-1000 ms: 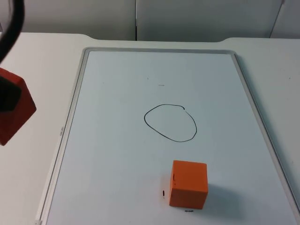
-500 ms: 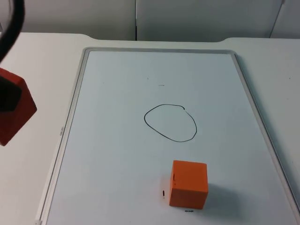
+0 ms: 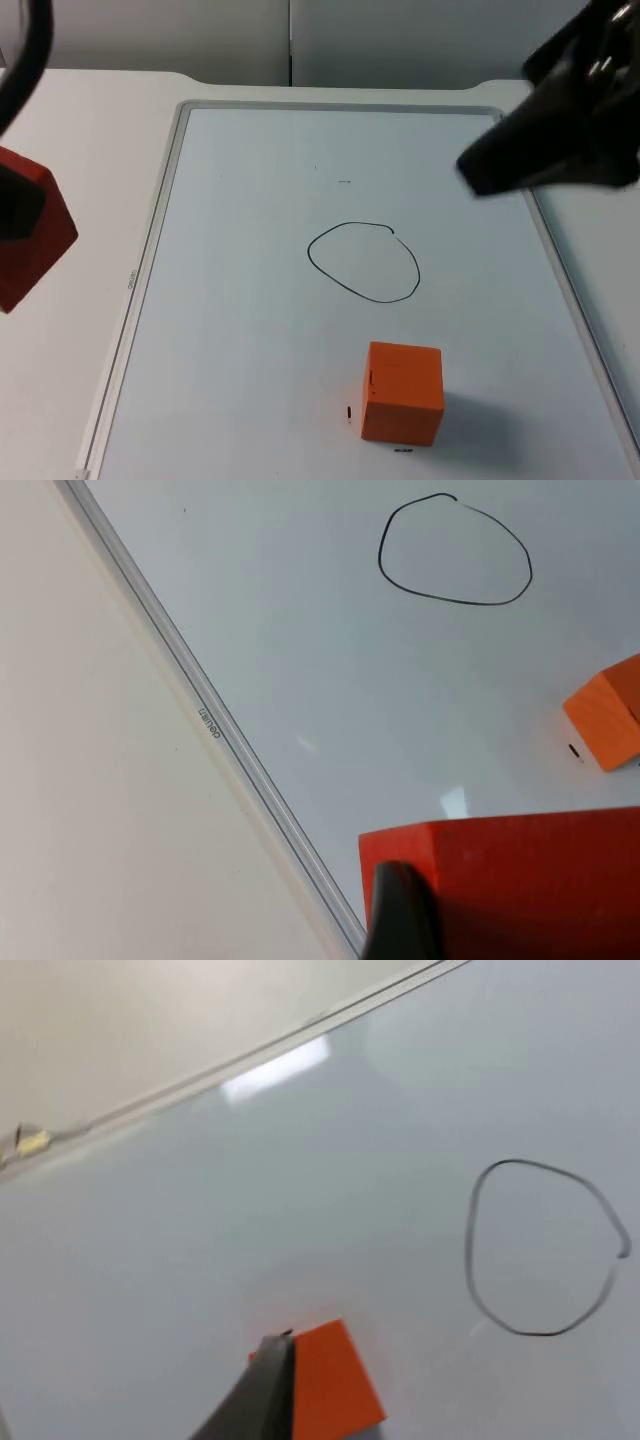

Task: Pick up one cube with the left hand and another cube with the right hand. First place the cube in the right hand at the target position, then stack the cube in the left hand on top.

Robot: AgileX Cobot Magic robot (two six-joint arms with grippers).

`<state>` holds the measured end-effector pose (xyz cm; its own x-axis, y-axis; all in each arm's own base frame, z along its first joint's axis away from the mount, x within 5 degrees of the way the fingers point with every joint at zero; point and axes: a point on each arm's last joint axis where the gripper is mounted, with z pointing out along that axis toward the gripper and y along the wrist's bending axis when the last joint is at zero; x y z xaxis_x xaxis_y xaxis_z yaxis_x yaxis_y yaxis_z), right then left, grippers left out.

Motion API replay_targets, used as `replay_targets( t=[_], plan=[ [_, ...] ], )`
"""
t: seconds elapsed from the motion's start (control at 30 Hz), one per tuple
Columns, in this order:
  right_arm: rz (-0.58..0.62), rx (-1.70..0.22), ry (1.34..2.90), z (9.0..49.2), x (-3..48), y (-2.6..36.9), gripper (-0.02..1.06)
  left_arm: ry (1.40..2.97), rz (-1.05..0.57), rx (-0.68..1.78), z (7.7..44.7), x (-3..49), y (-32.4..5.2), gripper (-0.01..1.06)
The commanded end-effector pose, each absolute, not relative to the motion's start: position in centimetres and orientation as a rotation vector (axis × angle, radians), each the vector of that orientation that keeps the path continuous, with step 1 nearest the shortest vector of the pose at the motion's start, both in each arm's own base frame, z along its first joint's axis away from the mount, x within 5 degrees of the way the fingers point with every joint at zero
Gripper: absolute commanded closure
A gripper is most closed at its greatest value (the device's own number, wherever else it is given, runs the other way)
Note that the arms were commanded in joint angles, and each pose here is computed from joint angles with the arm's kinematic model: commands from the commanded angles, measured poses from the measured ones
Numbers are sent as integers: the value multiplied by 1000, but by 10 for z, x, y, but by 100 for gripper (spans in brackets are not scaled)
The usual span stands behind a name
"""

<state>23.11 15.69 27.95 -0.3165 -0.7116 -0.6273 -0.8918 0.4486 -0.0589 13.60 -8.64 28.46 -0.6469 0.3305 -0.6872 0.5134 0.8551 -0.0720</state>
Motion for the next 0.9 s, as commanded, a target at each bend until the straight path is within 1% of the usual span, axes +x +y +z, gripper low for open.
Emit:
replay_targets(
  t=[0.0,0.03,0.07,0.2,0.23,0.37,0.63,0.87],
  plan=[
    [334,-1529,2069,264,227,177,5,2317,-354,612,285,134,-87,86],
    [339,-1590,2072,255,224,187,5,2316,-352,613,285,134,-87,86],
    [339,-1590,2072,255,224,187,5,2316,-352,613,285,134,-87,86],
    [341,-1752,2088,224,218,211,5,2316,-352,613,285,134,-87,86],
    [341,-1752,2088,224,218,211,5,2316,-352,613,285,134,-87,86],
    [343,-1795,2173,197,222,218,5,2318,-352,614,285,134,-87,86],
    [266,-1884,2203,165,230,219,5,2318,-352,614,285,134,-87,86],
    [253,-1901,2246,138,236,223,5,2318,-352,614,285,134,-87,86]
  ],
)
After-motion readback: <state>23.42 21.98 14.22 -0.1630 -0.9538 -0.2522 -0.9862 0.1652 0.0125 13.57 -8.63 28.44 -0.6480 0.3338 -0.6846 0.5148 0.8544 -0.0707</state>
